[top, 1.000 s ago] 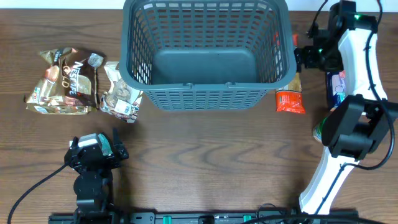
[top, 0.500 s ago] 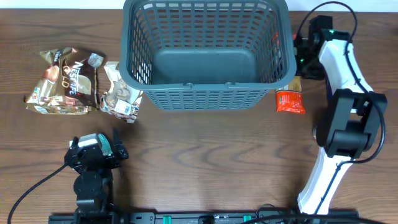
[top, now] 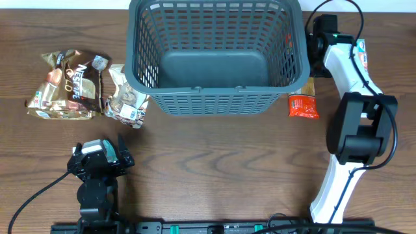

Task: Pack container
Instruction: 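Reach the right gripper to the orange-and-tan pasta bag and grasp it, then lift the pasta bag with the right gripper and carry it over the basket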

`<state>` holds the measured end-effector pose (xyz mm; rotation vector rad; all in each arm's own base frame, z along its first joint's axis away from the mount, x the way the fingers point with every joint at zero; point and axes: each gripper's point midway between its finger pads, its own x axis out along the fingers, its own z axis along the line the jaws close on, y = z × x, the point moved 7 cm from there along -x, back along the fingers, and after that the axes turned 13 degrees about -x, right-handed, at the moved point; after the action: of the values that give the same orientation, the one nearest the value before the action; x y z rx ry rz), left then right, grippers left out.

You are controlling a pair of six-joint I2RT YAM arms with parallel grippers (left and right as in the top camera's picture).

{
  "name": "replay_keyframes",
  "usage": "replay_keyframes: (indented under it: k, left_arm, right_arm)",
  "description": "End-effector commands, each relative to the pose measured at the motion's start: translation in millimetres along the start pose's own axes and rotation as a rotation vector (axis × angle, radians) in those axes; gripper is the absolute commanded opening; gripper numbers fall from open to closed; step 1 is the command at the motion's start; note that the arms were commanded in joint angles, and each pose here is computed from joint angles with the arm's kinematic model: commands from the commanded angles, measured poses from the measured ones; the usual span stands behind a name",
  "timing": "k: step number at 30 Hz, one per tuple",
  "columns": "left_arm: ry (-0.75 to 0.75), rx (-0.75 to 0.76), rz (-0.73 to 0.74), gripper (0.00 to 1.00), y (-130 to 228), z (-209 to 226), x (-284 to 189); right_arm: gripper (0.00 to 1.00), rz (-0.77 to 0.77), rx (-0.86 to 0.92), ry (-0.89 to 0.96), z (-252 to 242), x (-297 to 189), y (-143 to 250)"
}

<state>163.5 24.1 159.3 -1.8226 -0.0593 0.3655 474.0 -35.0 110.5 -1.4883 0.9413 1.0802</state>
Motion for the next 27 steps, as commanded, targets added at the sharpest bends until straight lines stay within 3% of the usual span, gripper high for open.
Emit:
replay_keyframes:
  k: [1,14,27]
  left_arm:
    - [-0.017,0.015,0.023,0.98,10,4,3]
    - [-0.017,0.015,0.023,0.99,10,4,3]
    - [-0.017,0.015,0.023,0.99,10,4,3]
  right_arm:
    - [0.99,0.008,0.068,0.032,-18,5,6]
    - [0.99,-0.050,0.066,0.004,-18,10,-4]
    - [0.99,0.167,0.063,-0.055,-4,80,34]
